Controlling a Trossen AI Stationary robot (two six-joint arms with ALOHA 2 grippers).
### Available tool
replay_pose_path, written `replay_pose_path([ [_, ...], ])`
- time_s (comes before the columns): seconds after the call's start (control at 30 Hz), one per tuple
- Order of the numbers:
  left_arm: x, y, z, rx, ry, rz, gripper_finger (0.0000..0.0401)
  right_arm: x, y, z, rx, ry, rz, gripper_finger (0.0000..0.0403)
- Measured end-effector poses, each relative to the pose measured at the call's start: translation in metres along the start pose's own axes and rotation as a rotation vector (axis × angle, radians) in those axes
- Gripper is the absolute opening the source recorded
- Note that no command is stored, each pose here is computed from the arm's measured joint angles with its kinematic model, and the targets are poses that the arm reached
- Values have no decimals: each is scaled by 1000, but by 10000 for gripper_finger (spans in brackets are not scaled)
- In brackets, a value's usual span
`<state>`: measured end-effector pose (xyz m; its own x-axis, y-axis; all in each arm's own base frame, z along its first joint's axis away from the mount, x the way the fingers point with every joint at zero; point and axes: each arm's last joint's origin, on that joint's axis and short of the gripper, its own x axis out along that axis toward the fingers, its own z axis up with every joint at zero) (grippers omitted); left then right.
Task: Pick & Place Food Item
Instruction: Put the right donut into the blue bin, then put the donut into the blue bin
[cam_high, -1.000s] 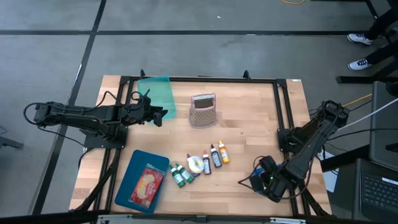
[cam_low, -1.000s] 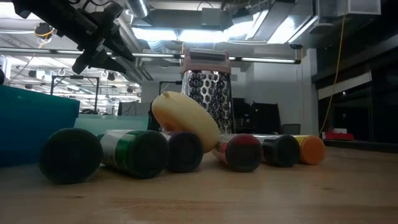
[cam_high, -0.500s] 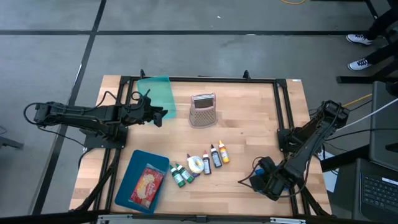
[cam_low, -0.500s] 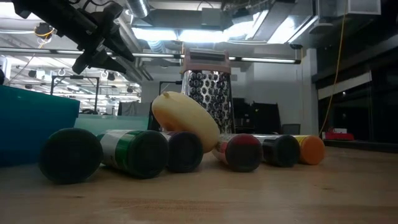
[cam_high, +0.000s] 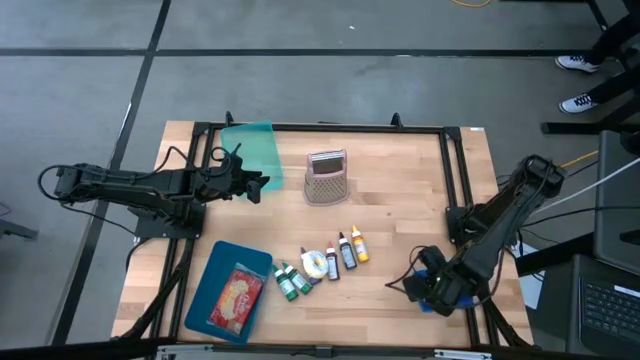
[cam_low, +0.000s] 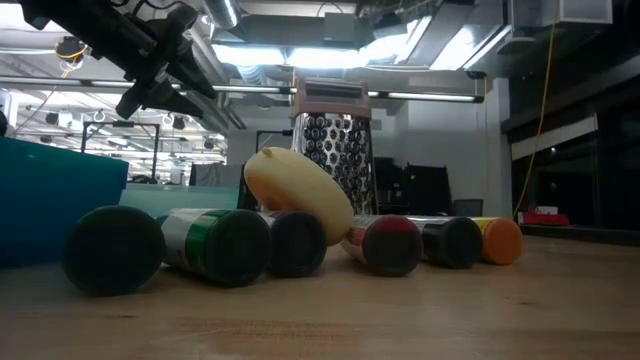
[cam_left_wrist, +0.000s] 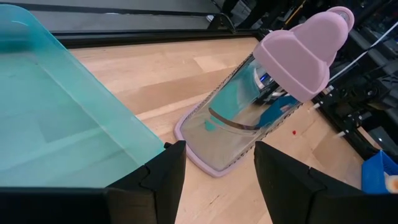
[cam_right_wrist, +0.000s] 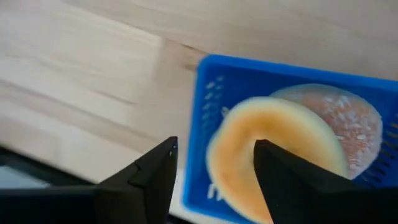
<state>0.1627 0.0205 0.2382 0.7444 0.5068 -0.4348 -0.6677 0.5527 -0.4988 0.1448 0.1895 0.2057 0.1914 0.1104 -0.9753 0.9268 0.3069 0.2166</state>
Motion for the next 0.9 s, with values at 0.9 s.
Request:
replay_pose_path([
  [0.9, 0, 0, 0, -10, -1, -1, 184, -43, 114, 127, -563, -232, 485, 192],
])
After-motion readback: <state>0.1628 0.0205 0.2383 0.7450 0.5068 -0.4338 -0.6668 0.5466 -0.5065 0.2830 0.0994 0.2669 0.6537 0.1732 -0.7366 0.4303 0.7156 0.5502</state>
